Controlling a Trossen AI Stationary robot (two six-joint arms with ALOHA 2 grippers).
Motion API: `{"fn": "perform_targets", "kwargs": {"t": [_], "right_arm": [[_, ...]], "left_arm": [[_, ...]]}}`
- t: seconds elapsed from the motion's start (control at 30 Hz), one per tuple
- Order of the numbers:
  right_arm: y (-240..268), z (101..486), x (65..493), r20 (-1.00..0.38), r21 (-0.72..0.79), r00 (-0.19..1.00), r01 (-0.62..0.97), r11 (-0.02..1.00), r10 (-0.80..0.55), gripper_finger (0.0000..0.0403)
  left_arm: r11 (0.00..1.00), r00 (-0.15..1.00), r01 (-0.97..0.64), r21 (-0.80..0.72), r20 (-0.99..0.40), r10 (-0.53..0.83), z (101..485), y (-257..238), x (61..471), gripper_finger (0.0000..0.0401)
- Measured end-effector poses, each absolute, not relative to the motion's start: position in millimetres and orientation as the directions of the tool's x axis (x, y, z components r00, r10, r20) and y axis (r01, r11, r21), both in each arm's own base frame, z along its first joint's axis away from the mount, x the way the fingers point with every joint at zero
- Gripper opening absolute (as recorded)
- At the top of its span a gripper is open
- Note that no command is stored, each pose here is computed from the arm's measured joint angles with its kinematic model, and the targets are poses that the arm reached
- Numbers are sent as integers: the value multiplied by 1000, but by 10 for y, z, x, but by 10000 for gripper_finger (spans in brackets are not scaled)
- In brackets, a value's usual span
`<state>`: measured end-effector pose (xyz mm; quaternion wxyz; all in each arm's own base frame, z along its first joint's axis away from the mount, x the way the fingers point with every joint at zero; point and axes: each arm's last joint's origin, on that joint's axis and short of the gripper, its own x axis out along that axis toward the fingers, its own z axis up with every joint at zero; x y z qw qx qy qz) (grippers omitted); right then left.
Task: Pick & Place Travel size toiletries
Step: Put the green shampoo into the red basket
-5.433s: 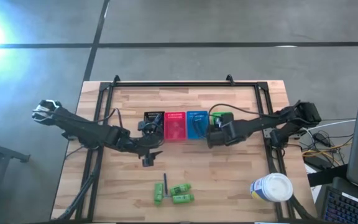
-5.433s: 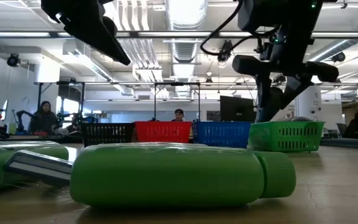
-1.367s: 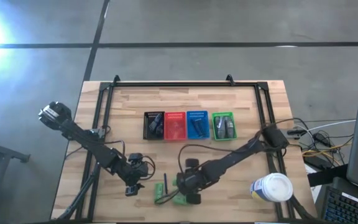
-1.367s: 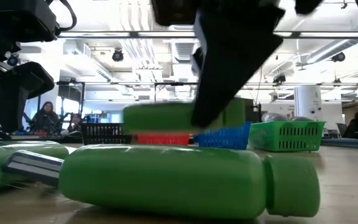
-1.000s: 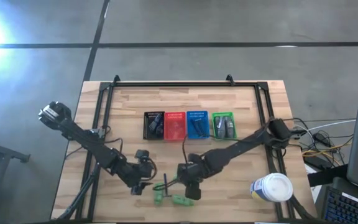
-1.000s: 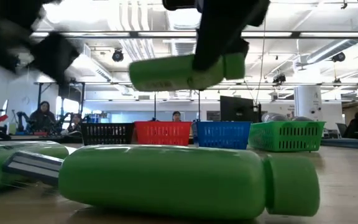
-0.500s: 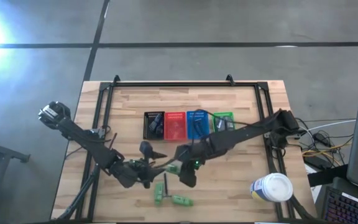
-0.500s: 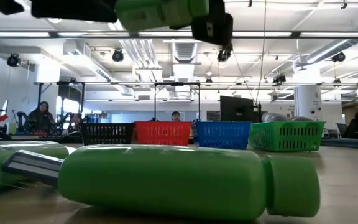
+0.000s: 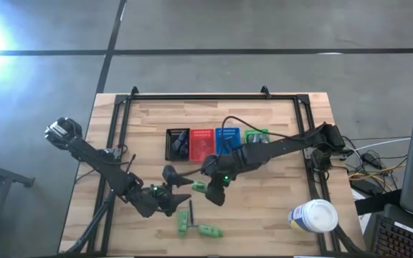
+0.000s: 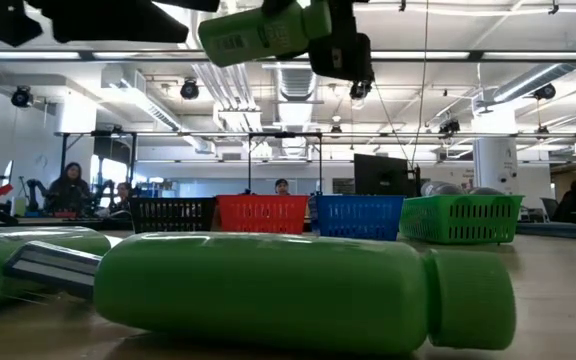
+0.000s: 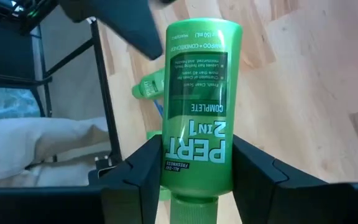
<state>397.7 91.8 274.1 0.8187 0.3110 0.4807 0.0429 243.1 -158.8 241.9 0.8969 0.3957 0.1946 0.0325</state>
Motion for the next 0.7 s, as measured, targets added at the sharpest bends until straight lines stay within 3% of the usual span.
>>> {"fn": "perform_targets", "kwargs": {"t": [0.4, 0.7], "right_arm": [[875, 2812, 4065, -688, 615, 612, 207, 761, 390, 145], [877, 2815, 4065, -683, 633, 605, 210, 746, 410, 146]], "left_arm": [[715, 945, 37, 698, -257, 201, 2520, -1494, 2554, 301], [704, 951, 90, 704, -270, 149, 2516, -1501, 2562, 215]]}}
